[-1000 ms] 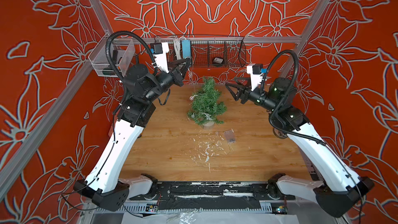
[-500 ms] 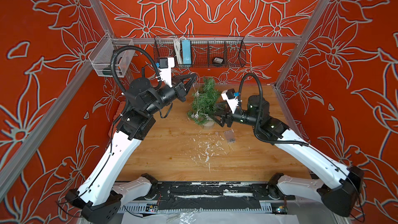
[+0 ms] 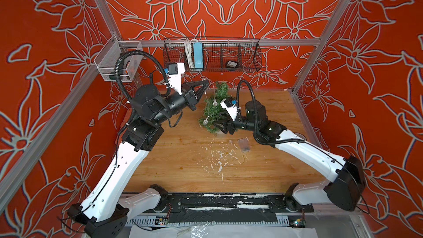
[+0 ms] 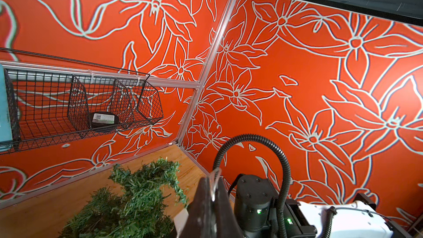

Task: Remove string lights from the small christmas tree
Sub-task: Remove the light string from the Christmas tree.

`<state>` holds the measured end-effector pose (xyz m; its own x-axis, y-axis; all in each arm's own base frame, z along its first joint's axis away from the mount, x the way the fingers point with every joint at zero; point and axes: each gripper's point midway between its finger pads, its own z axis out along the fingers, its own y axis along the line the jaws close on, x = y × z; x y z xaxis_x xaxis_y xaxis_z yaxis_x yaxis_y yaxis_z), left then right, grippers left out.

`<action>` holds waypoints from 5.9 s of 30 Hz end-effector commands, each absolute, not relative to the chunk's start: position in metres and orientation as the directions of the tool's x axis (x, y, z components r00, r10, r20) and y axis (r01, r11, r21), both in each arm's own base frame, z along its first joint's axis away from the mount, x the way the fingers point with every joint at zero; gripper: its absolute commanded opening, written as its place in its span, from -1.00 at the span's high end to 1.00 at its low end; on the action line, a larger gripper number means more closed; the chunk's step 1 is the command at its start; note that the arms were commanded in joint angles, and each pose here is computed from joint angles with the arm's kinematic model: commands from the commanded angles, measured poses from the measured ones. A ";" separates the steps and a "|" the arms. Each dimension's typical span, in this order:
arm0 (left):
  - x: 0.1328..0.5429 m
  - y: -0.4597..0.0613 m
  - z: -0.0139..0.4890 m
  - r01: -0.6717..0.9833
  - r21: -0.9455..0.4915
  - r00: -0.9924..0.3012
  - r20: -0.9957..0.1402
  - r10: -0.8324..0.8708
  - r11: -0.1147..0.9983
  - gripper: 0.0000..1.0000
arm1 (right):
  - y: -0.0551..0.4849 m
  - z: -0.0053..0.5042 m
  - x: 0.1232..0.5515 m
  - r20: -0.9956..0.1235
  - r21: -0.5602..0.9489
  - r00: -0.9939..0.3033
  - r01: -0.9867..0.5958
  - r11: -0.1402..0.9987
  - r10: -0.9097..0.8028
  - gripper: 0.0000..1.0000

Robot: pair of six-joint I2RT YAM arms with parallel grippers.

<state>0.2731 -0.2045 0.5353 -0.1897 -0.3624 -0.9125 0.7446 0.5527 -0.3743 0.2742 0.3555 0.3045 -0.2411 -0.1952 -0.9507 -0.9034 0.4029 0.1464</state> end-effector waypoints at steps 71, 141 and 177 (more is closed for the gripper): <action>0.249 -0.209 0.527 0.802 -0.329 -0.174 -0.927 -0.332 0.498 1.00 | 0.235 0.377 0.174 -0.963 0.215 -0.268 -0.825 0.523 -0.026 1.00; 0.255 -0.213 0.510 0.793 -0.339 -0.207 -0.931 -0.300 0.506 1.00 | 0.288 0.347 0.221 -0.923 0.273 -0.372 -0.818 0.507 -0.102 1.00; 0.252 -0.218 0.531 0.820 -0.345 -0.209 -0.923 -0.322 0.457 1.00 | 0.237 0.462 0.302 -0.998 0.024 -0.068 -0.574 0.819 -0.018 1.00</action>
<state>0.2611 -0.2146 0.5136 -0.2308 -0.3098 -0.9224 0.7870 0.4980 -0.3642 0.2986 0.2598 0.4277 -0.1633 -0.0515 -0.9852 -0.6412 0.7645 0.0663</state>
